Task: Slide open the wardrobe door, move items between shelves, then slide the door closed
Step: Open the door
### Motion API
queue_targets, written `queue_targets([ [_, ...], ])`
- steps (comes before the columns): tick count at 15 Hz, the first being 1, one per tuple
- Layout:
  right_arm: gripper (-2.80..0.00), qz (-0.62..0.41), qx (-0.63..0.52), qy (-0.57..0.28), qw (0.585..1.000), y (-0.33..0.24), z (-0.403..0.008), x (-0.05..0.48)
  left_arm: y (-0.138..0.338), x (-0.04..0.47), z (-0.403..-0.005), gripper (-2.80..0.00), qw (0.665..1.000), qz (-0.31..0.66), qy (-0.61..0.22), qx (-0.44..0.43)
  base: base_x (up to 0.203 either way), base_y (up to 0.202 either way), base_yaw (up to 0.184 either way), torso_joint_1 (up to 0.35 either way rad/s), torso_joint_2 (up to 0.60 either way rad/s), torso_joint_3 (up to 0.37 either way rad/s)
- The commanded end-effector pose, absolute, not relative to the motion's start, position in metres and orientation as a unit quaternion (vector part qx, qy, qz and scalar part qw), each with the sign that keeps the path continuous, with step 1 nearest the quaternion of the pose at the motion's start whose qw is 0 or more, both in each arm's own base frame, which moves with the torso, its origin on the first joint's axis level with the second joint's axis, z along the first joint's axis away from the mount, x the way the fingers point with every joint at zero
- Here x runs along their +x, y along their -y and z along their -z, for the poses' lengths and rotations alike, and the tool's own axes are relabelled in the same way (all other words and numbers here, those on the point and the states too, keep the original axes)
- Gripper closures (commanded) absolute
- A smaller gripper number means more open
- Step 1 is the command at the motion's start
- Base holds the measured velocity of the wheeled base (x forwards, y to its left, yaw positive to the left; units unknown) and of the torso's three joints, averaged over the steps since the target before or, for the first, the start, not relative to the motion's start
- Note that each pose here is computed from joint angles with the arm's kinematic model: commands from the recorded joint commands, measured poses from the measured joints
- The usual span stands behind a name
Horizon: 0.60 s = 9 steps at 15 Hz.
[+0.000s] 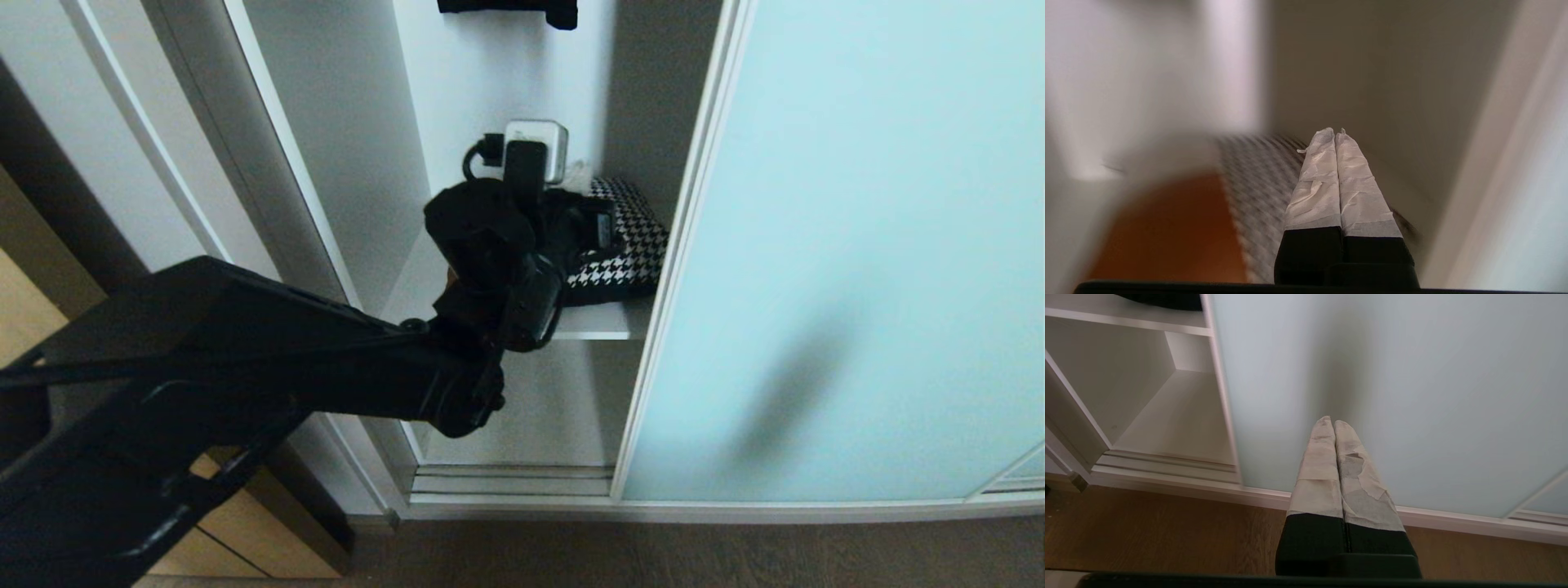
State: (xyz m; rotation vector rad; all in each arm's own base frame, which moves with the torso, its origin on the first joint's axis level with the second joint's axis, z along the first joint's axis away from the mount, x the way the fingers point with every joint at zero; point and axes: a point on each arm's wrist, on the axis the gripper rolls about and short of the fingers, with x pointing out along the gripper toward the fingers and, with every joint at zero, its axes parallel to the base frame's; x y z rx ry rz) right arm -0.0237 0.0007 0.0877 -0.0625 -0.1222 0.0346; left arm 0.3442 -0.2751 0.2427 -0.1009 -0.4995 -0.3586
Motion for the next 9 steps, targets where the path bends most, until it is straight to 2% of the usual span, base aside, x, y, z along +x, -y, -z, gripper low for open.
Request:
queue_targets([
  [1,0.00,-0.018,-0.032,0.063,0.997,-0.001,-0.088,-0.024,0.245,0.337,-0.281,0.00,0.946,0.140,0.286,-0.065,0.000,0.000,0.000,0.000,0.00,0.000],
  [3,0.00,-0.018,-0.032,0.063,0.997,-0.001,-0.088,-0.024,0.211,0.317,-0.321,0.00,0.942,0.107,0.313,-0.063,0.000,0.000,0.000,0.000,0.00,0.000],
  [5,0.00,-0.019,-0.032,0.063,0.997,-0.001,-0.088,-0.024,0.184,0.288,-0.337,0.00,0.950,0.092,0.297,-0.031,0.000,0.000,0.000,0.000,0.00,0.000],
  [9,0.00,-0.018,-0.032,0.063,0.997,-0.001,-0.088,-0.024,0.135,0.222,-0.306,0.00,0.973,0.071,0.210,0.062,0.000,0.000,0.000,0.000,0.00,0.000],
])
